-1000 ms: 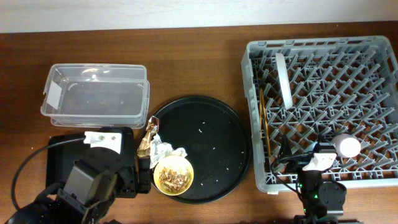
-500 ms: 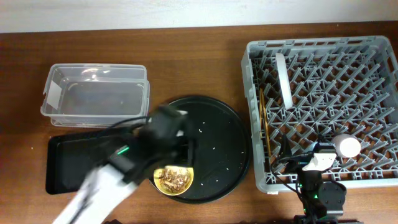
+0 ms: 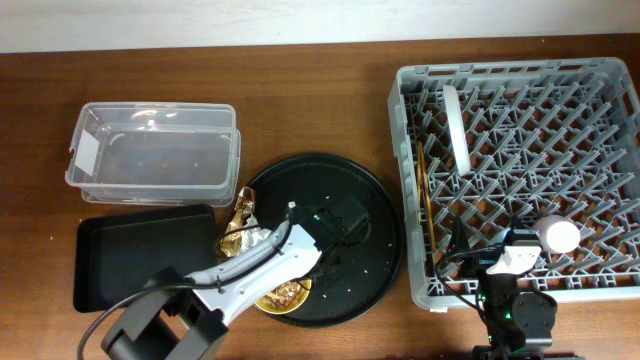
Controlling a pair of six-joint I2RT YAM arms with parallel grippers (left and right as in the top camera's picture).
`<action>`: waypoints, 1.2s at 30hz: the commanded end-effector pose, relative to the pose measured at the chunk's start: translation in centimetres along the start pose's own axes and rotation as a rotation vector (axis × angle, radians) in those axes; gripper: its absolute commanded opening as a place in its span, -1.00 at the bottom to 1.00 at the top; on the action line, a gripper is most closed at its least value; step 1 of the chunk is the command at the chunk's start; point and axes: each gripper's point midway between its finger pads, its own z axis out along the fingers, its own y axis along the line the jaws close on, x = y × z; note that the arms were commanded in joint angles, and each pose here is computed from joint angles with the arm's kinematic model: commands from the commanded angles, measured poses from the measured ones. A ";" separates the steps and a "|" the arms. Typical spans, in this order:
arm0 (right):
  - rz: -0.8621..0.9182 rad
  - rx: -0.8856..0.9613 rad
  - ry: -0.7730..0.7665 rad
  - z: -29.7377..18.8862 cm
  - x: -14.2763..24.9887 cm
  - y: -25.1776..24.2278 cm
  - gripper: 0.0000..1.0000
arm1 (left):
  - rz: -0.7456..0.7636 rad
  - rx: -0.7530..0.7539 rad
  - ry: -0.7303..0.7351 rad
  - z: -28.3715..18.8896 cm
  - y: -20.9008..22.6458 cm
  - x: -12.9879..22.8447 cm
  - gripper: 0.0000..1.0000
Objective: Sort waste into correct bins and load items into the dishwasher rack
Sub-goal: 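Grasp the yellow bowl with the left gripper, then tip the shells from the yellow bowl onto the black tray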
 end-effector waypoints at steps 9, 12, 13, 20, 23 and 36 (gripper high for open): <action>-0.007 0.001 0.001 0.0 0.3 -0.1 0.97 | 0.130 0.099 -0.116 -10.2 1.3 -2.0 -0.99; -0.007 0.001 0.001 0.0 0.3 -0.1 0.97 | -0.019 0.154 -0.156 -13.9 8.5 -4.5 -0.99; -0.007 0.001 0.001 0.0 0.3 -0.1 0.97 | -0.040 0.206 -0.149 -14.4 10.2 -5.5 -0.99; -0.007 0.001 0.001 0.0 0.3 -0.1 0.97 | -0.115 0.831 -0.218 -10.9 16.1 -9.9 -0.99; -0.007 0.001 0.001 0.0 0.3 -0.1 0.97 | -0.142 1.169 -0.428 -11.4 17.9 -8.8 -0.99; -0.007 0.001 0.001 0.0 0.3 -0.1 0.97 | -0.239 1.319 -0.788 -13.6 22.8 -8.8 -0.99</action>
